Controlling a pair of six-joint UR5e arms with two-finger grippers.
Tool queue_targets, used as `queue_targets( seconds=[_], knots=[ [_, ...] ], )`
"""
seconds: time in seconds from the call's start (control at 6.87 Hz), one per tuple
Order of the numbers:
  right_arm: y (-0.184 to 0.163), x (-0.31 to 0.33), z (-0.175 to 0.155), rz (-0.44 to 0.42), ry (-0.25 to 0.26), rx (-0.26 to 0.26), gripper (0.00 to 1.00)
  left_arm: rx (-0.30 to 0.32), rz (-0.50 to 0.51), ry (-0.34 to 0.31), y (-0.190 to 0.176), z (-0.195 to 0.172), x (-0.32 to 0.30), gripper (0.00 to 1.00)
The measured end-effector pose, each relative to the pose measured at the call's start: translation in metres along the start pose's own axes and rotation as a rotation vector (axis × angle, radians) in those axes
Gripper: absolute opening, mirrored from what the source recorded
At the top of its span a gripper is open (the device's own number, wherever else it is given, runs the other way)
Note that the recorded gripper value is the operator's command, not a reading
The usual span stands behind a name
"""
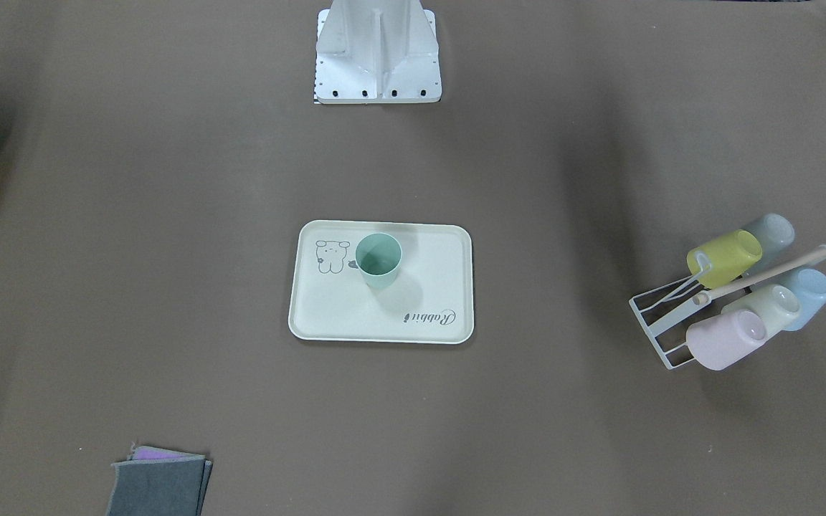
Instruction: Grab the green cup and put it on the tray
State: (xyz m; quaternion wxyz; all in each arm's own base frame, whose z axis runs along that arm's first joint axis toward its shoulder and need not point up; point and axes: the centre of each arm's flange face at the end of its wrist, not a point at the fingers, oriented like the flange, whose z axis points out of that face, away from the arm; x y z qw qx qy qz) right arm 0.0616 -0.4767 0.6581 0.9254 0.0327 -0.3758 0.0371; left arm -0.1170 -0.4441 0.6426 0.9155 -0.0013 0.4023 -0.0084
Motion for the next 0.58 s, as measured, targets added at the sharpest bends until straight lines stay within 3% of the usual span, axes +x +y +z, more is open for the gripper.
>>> queue_targets(
  seconds=[0.58],
  knots=[
    [0.0016,0.0008,0.0011,0.002,-0.002,-0.003,1.0,0.008,0.005,-0.002,0.0035,0.0132,-0.0144,0.99]
  ],
)
